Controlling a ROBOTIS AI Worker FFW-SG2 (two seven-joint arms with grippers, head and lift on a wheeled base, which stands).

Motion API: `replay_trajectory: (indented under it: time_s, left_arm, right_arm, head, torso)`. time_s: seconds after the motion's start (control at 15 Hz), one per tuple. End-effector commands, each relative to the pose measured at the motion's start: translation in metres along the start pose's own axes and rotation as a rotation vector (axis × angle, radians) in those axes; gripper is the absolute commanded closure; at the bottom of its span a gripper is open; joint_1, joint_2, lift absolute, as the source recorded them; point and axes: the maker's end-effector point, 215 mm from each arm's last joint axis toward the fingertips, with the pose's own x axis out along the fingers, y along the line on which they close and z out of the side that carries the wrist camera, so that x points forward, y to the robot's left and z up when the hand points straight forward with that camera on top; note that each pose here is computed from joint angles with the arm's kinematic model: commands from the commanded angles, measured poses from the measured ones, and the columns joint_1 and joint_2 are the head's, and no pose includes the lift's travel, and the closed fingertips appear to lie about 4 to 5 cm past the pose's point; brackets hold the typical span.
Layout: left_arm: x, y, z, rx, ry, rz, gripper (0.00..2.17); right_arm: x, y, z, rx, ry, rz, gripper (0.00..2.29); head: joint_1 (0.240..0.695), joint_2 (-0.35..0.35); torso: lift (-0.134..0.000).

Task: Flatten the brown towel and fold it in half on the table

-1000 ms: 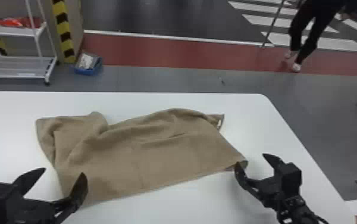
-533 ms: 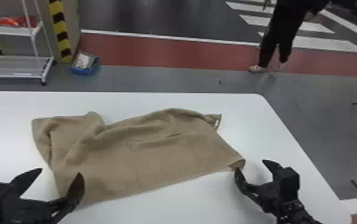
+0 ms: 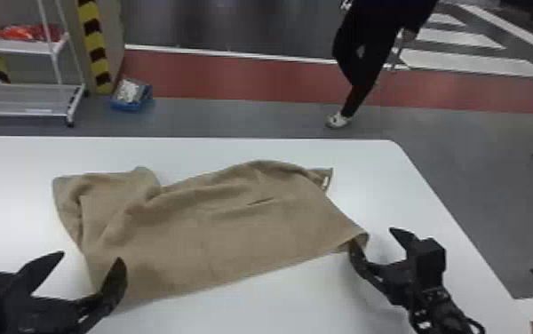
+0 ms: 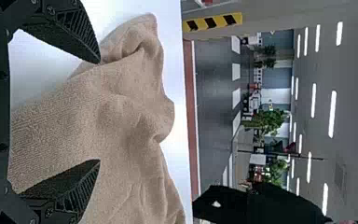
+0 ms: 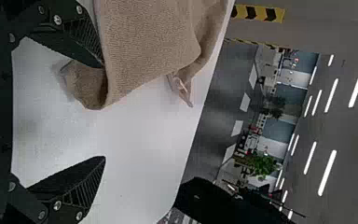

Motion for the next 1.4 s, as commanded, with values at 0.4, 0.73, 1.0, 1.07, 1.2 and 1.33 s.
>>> replay_trajectory:
  time_s: [0.4,0.73,1.0,1.07,1.2,1.33]
  left_arm:
    - [-0.002,0.002,-0.002,-0.006,0.004,0.005,0.13]
    - [-0.002,0.001,-0.003,-0.007,0.005,0.005,0.13]
    - [0.000,0.005,0.000,-0.008,-0.001,0.012,0.13]
    - [0.001,0.005,-0.001,-0.008,0.001,0.012,0.13]
    - [0.004,0.004,-0.001,-0.014,-0.001,0.008,0.13]
    - [0.007,0.004,-0.002,-0.019,0.000,0.009,0.13]
  right_arm:
    - [0.006,-0.008,-0.013,-0.008,0.062,-0.010,0.20]
    - [0.025,-0.007,0.004,0.001,0.030,-0.010,0.66]
    - [0.028,-0.009,0.002,-0.018,0.037,-0.010,1.42]
    - [0.028,-0.011,0.006,-0.039,0.031,-0.012,1.44]
    - [0.028,-0.014,0.026,-0.130,-0.017,0.006,1.47]
    - [0.023,-0.014,0.067,-0.323,-0.107,0.039,1.47]
  head:
    - [0.695,-0.203]
    - [0.695,-0.199]
    - [0.695,-0.191]
    - [0.695,-0.189]
    - [0.695,-0.190]
    - [0.695,-0.188]
  torso:
    - [-0.128]
    - [-0.128]
    - [-0.128]
    - [-0.128]
    - [-0.128]
    - [-0.128]
